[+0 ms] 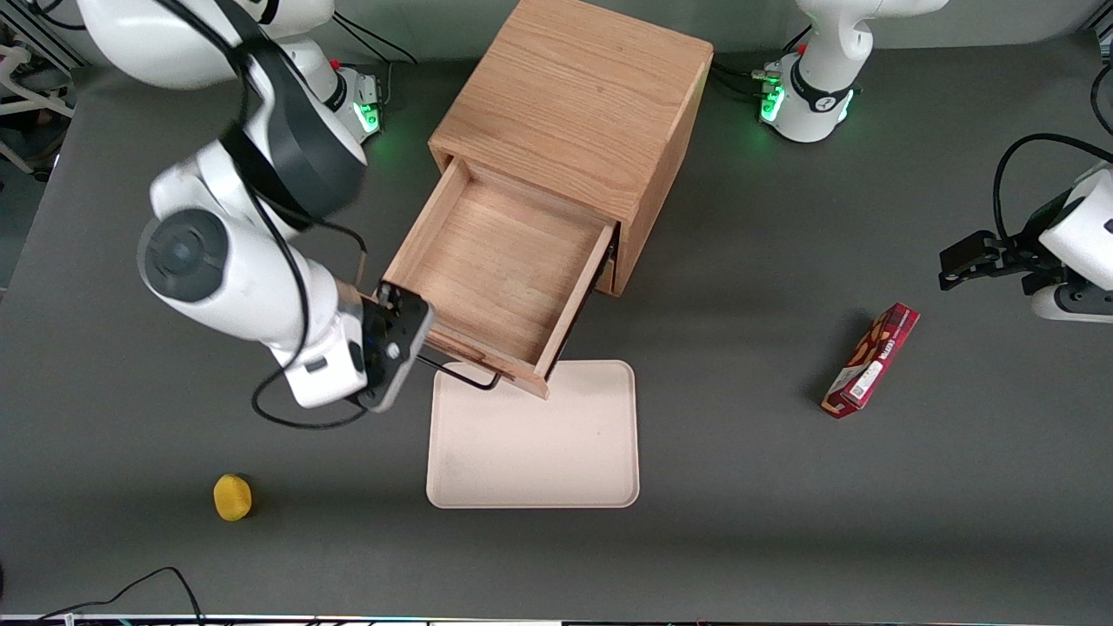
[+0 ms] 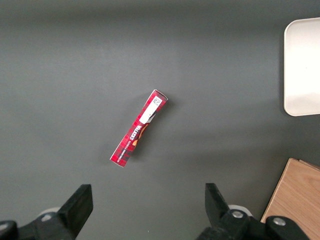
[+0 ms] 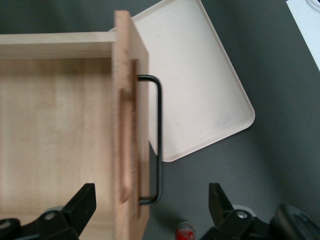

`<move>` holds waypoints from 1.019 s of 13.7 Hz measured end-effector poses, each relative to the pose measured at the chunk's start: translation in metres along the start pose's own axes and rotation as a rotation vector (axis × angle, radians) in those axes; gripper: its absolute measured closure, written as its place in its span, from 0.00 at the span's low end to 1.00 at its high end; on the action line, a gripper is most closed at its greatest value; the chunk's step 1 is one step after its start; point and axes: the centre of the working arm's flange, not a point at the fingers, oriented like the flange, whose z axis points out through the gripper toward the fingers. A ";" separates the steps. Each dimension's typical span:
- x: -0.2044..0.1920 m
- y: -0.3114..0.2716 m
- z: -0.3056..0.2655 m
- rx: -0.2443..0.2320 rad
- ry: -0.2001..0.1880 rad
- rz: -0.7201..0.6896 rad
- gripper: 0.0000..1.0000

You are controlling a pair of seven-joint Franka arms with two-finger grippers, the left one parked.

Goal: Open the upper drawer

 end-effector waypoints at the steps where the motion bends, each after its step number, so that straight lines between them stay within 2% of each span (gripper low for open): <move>1: -0.008 -0.007 -0.022 0.001 0.008 0.006 0.00; 3: -0.036 -0.013 -0.062 -0.001 -0.009 0.078 0.00; 6: -0.089 -0.008 -0.090 0.006 -0.074 0.289 0.00; 8: -0.121 -0.008 -0.098 -0.029 -0.107 0.365 0.00; 11: -0.181 -0.011 -0.122 -0.096 -0.103 0.476 0.00; 14: -0.230 -0.011 -0.136 -0.126 -0.109 0.567 0.00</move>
